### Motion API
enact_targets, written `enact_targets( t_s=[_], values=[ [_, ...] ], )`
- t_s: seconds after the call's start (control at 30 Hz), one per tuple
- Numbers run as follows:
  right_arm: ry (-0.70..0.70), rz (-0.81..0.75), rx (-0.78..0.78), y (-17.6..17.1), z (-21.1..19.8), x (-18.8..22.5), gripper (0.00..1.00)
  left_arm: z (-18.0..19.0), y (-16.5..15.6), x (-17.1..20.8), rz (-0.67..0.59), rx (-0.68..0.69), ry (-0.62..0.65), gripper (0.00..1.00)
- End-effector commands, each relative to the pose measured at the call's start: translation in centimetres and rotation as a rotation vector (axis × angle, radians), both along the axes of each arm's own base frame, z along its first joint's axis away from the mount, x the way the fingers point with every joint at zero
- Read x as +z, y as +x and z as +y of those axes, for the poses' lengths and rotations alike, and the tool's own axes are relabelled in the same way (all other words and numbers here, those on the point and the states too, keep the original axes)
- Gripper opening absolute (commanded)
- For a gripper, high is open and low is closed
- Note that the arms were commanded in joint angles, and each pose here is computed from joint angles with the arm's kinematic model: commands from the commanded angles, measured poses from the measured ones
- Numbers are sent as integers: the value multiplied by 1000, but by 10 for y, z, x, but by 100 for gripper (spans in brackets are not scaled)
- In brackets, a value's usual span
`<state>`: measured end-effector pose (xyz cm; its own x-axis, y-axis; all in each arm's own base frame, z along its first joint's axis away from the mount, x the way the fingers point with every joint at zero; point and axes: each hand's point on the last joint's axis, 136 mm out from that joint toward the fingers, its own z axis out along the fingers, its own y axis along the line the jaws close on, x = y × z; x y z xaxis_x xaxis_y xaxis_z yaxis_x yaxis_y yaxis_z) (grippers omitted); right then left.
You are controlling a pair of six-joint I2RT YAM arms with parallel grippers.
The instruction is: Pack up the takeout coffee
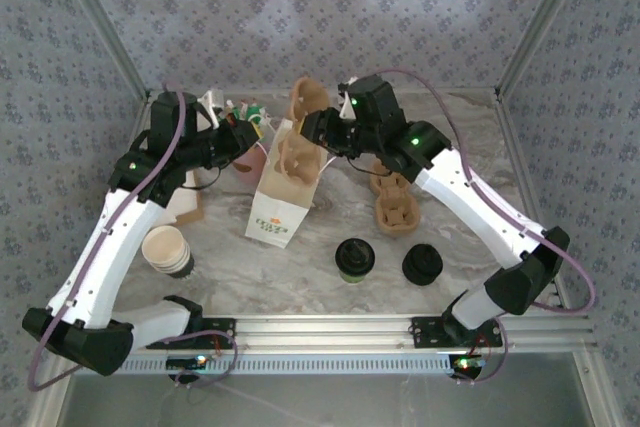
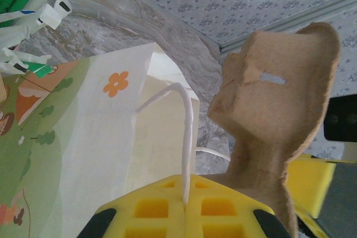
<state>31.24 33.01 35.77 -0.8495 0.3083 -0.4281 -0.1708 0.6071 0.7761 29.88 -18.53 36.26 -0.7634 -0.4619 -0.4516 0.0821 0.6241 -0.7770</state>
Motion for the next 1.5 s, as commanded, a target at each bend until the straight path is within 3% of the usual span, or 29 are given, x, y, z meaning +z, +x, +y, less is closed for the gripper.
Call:
enact_targets(
  t_s=[0.0,0.23,0.67,1.1,1.47],
  values=[
    [-50,-5,-71,4,-6,-1,33,1,-2,13,-46,6,-21,0],
    [-144,57,-83,-4,-7,-20,33,0,-3,11,-44,5,-29,0],
    [-147,157,-72,-11,6,-42,33,0,-3,2,-37,8,-42,0],
    [-198,188,-76,-12,-5,-27,33,0,-4,2,-45,13,-68,0],
    [-229,383,-42,-19,-2,-55,32,-10,-16,6,-78,39,-116,0]
  ],
)
